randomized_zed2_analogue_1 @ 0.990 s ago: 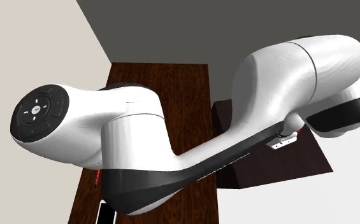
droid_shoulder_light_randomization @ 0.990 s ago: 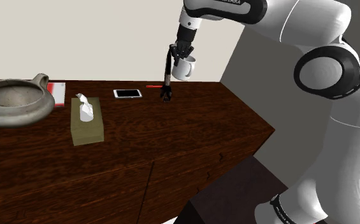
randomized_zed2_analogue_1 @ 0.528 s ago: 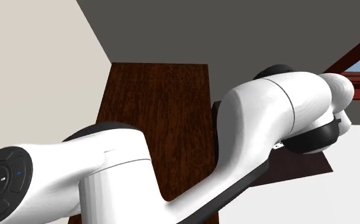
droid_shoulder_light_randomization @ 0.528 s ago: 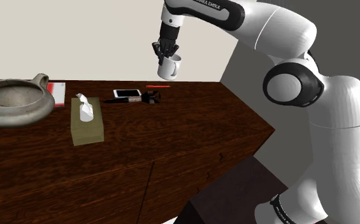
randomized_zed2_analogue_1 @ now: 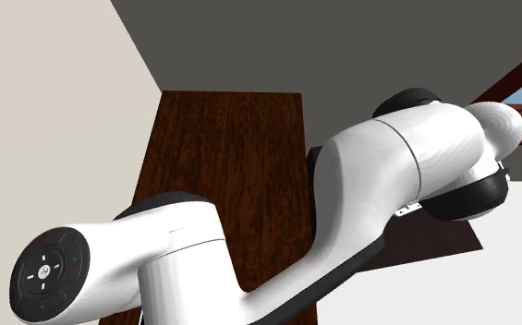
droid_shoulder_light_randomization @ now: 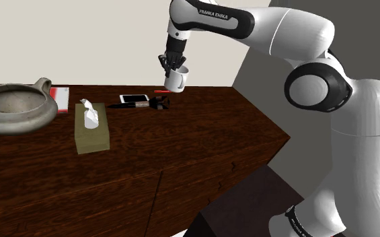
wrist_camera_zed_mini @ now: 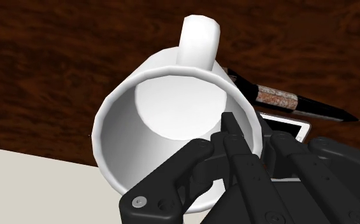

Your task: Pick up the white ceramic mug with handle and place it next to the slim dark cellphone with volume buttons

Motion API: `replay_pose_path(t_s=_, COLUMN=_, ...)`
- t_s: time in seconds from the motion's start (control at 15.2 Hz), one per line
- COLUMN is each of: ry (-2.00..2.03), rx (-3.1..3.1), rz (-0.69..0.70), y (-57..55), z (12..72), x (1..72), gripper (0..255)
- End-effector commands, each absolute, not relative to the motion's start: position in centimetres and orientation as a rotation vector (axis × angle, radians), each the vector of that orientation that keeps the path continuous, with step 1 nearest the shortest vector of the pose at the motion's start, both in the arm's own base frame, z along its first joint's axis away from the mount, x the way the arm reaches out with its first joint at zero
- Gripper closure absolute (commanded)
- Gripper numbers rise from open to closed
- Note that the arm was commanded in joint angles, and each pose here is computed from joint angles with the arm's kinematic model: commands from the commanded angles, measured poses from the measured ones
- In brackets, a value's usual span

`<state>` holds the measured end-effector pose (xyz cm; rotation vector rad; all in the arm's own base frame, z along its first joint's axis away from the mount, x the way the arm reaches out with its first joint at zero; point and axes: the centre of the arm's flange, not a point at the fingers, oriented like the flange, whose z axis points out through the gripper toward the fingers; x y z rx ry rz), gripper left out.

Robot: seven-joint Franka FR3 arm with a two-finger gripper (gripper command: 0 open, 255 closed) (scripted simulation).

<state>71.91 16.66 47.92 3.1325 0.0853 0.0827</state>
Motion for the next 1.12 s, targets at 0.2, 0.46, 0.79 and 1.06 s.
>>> replay_pose_path(t_s=0.2, ry=0.085, rx=3.133, rz=0.085, y=16.7, z=45.4, x=72.0, gripper=255)
replay_pose_path(t_s=0.46, ry=0.085, rx=3.133, rz=0.085, y=16.7, z=43.2, x=72.0, gripper=255)
replay_pose_path(t_s=0.79, ry=0.085, rx=3.133, rz=0.085, y=16.7, z=40.6, x=72.0, gripper=255)
replay_pose_path(t_s=1.06, ry=0.085, rx=3.133, rz=0.085, y=16.7, z=38.5, x=72.0, gripper=255)
